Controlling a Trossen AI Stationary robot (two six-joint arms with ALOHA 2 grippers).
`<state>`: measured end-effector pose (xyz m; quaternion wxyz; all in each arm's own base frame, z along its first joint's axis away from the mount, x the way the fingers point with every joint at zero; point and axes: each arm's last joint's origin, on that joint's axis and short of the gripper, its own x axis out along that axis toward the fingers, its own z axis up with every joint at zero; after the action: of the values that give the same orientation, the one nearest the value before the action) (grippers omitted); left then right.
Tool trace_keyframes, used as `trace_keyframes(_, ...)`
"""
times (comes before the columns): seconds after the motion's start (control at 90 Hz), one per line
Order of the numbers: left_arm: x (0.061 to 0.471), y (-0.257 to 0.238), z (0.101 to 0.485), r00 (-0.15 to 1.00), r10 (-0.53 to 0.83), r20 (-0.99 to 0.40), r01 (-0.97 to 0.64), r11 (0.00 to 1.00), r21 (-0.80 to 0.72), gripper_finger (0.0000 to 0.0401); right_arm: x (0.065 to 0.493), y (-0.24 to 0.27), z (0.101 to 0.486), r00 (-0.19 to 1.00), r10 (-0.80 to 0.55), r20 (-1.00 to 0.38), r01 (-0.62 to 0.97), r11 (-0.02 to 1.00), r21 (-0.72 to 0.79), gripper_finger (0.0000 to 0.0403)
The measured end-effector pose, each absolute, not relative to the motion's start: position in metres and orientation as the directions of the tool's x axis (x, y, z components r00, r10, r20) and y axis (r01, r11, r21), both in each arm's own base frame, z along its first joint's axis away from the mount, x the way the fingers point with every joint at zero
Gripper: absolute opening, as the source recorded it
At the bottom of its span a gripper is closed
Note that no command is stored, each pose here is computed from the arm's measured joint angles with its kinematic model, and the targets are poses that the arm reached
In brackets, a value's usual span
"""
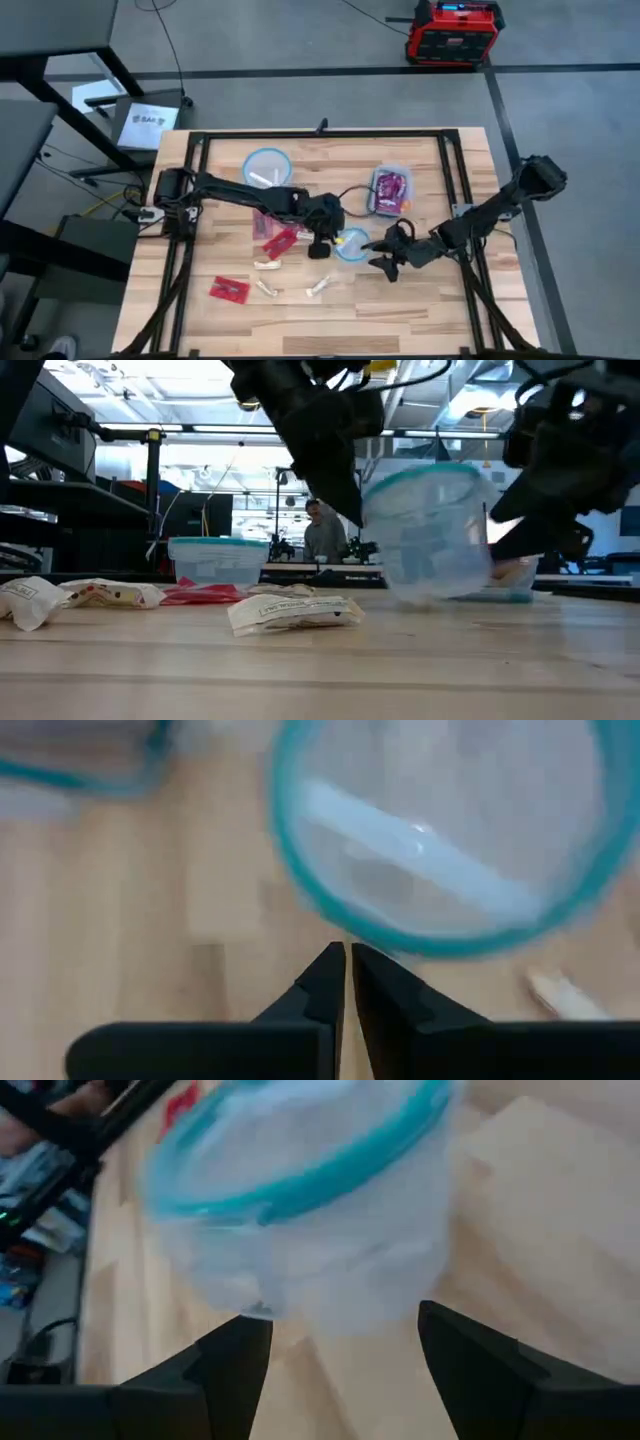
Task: Sort candy
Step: Open the center transparent bin
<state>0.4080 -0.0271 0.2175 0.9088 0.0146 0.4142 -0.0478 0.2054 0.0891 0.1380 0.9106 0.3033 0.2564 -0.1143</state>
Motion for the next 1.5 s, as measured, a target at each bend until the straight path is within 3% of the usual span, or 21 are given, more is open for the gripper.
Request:
trace_keyframes(0.489,0.407,-0.051,0.219,0.663,-0.112,-0.740,0.131,0.991,-0.033,0.0013,0.183,0.060,0.147,0.728,-0.161,-0.667,0.471,0.823,0.316,0.0240)
trace_keyframes(0.967,0.411,-0.051,0.244,0.651,-0.102,-0.752,0.159,0.987,0.003,0.0013,0.160,0.096,0.176,0.827,0.121,-0.549,0.216,0.833,0.509,0.0240)
trace_keyframes(1.333,0.425,-0.046,0.271,0.775,-0.102,-0.624,0.198,0.976,0.086,0.0013,0.173,0.119,0.131,0.754,0.055,-0.654,0.255,0.894,0.368,0.0240)
trace_keyframes(1.5,0.425,-0.036,0.270,0.771,-0.083,-0.631,0.179,0.980,0.090,0.0013,0.189,0.127,0.117,0.797,0.077,-0.599,0.207,0.897,0.391,0.0240)
